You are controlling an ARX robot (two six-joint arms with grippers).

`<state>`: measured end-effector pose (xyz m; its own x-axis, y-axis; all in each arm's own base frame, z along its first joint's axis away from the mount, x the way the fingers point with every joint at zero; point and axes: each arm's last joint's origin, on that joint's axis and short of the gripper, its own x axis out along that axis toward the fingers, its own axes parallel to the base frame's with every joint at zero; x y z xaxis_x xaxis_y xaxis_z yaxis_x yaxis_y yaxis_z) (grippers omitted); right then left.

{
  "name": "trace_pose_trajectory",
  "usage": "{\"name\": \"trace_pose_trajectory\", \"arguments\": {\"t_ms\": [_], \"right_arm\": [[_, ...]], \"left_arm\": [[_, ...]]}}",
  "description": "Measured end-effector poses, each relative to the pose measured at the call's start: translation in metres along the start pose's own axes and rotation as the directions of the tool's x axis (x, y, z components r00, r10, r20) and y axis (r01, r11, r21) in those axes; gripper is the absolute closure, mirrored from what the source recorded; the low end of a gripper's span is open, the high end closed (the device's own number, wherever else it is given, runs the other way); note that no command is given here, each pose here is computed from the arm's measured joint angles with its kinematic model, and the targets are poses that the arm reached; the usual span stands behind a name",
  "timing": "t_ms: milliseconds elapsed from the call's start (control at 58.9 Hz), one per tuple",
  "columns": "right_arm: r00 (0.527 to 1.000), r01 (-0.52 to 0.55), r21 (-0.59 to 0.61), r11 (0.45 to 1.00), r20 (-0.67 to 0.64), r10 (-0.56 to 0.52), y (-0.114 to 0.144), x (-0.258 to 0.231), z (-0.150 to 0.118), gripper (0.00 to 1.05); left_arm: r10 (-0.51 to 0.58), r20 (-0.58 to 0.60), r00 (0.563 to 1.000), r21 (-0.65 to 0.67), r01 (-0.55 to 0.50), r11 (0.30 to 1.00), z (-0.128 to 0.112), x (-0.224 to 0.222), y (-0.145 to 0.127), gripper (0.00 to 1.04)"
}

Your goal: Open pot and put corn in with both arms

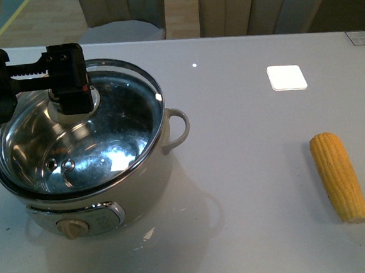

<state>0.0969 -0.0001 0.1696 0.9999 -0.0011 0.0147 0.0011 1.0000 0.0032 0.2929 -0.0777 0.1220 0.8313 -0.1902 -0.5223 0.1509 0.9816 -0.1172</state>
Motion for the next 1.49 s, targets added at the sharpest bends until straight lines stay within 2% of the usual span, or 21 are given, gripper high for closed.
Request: {"name": "trace_pose_trajectory", "arguments": {"t_ms": [305, 746, 797, 1018, 1137, 1493], "right_arm": [[1.000, 0.000, 0.000, 1.000, 0.000, 0.000, 0.000, 0.000, 0.000, 0.09], [1.000, 0.000, 0.000, 1.000, 0.000, 0.000, 0.000, 0.000, 0.000, 0.09], [1.000, 0.000, 0.000, 1.000, 0.000, 0.000, 0.000, 0.000, 0.000, 0.09], [1.000, 0.000, 0.000, 1.000, 0.000, 0.000, 0.000, 0.000, 0.000, 0.09], [1.000, 0.000, 0.000, 1.000, 0.000, 0.000, 0.000, 0.000, 0.000, 0.09], [1.000, 0.000, 0.000, 1.000, 0.000, 0.000, 0.000, 0.000, 0.000, 0.09]], "left_arm": [[0.020, -0.008, 1.000, 0.064, -0.019, 0.998, -0.006, 0.027, 0.005, 0.07], [0.026, -0.018, 0.999, 0.117, -0.024, 0.993, -0.013, 0.043, 0.002, 0.07], [0.025, -0.016, 1.000, 0.120, -0.023, 0.992, -0.013, 0.044, 0.002, 0.10], [0.018, -0.010, 1.000, 0.131, -0.016, 0.991, -0.014, 0.045, -0.001, 0.45], [0.020, -0.004, 1.000, 0.132, -0.019, 0.991, -0.013, 0.045, -0.001, 0.60], [0.030, -0.012, 0.999, 0.138, -0.028, 0.990, -0.011, 0.042, -0.002, 0.61]]}}
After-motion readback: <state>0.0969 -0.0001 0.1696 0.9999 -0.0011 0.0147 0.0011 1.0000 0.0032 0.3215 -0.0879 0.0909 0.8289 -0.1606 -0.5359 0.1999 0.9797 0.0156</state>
